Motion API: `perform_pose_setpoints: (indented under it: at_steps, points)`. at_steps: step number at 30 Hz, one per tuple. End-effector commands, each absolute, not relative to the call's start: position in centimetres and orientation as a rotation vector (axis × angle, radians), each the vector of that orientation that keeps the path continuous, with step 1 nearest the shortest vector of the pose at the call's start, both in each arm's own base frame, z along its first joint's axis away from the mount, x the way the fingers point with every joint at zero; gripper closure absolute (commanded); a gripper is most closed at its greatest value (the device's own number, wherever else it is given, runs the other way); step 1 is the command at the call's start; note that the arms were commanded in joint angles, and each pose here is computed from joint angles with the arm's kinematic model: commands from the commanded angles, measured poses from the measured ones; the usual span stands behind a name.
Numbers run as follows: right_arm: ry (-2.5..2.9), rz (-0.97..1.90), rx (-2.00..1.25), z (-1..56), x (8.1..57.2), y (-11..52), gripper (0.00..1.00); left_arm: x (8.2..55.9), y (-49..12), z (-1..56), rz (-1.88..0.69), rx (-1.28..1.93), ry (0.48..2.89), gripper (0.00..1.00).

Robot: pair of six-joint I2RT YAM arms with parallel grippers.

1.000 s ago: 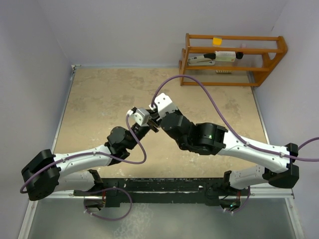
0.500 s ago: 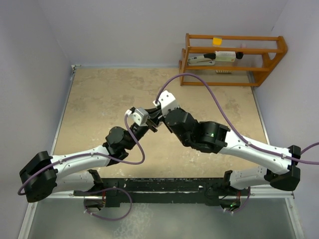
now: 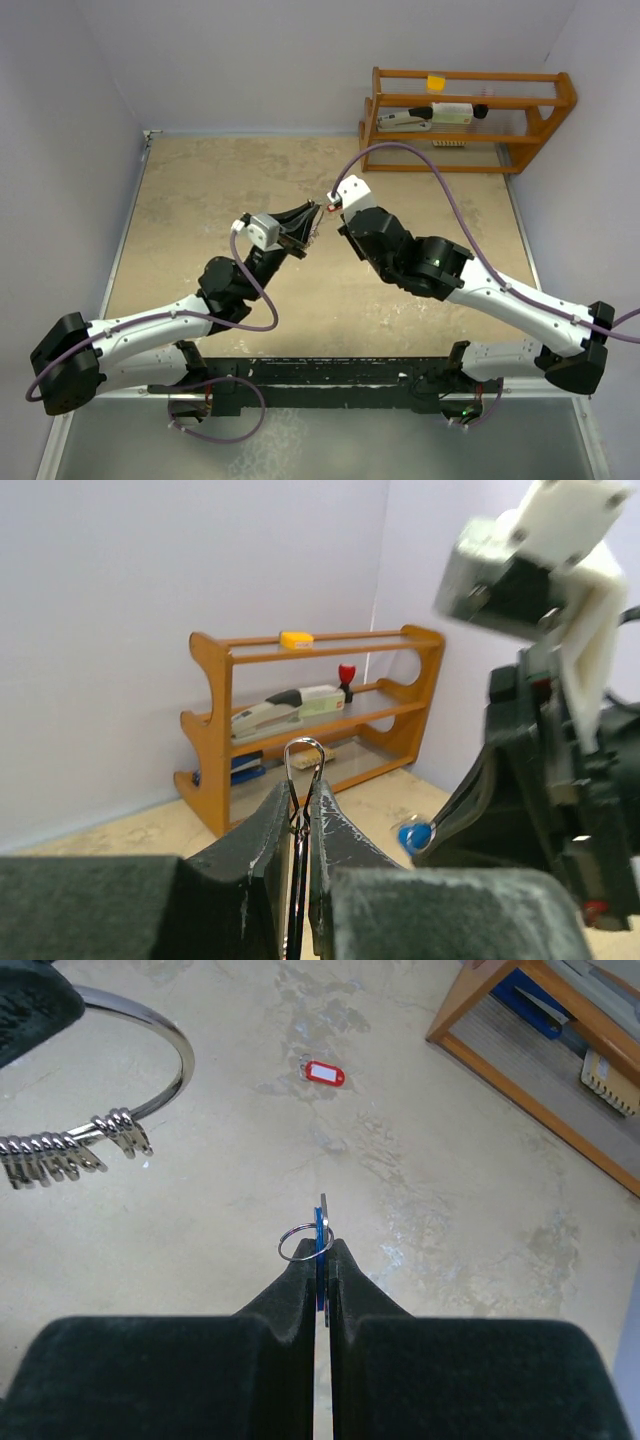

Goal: Remove the keys from the keyring

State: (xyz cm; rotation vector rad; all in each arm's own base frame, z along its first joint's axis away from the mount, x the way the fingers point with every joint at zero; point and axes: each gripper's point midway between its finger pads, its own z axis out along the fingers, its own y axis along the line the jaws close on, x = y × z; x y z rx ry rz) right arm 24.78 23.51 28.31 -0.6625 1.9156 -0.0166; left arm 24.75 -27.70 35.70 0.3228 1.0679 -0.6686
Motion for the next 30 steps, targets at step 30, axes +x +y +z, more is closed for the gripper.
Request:
perform_pose_setpoints:
  at_steps: [30]
  points:
    - [2.286,0.005,-0.274,11.7,37.4,15.5,1.00,37.7,-20.6,12.8,-0.447,0.014,1.754,1.00]
